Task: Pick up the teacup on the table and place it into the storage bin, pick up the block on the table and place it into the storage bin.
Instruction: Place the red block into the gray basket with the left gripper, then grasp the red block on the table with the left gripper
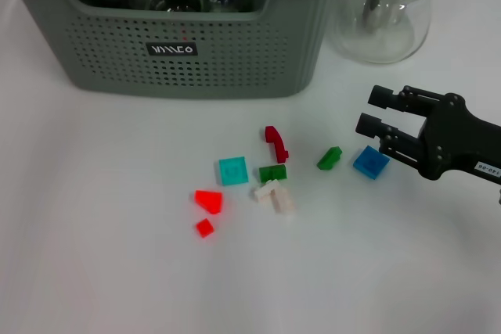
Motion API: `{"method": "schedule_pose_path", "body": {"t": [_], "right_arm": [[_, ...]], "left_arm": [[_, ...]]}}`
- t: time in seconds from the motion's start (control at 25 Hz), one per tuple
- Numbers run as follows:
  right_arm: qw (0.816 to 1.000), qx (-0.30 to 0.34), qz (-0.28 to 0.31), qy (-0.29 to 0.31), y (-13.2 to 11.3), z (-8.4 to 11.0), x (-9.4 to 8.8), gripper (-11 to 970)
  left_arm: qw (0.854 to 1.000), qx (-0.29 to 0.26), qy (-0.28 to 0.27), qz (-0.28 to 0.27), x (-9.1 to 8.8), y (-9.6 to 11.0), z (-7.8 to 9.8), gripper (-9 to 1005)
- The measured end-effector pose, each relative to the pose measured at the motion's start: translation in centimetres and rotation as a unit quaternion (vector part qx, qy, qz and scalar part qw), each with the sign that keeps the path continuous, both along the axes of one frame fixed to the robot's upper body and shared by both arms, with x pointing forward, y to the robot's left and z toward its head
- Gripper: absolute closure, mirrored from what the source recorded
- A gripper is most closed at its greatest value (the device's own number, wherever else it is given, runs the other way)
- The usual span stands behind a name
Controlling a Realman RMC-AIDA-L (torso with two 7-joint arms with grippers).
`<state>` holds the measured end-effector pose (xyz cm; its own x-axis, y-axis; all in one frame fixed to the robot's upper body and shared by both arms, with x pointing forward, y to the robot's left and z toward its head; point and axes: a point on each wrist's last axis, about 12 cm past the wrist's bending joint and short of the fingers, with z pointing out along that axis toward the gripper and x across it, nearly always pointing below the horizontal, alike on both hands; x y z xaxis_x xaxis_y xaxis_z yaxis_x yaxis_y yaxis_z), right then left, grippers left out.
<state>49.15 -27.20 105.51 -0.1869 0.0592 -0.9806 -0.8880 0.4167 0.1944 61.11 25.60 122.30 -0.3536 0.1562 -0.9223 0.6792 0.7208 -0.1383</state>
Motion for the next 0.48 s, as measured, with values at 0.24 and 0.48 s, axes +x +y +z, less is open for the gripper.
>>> {"method": "schedule_pose_path", "body": {"t": [0.24,0.48], "right_arm": [[1.0,-0.001,-0.001,-0.001,0.1,0.0,0.1,454],[1.0,-0.002,0.0,-0.002,0.1,0.1,0.3,454]], "left_arm": [[0.981,-0.14,-0.098,-0.088,-7.9,5.5,-1.1,395],[0.981,-0.095,-0.128,-0.113,-13.9,8.2,-8.4,399]]}}
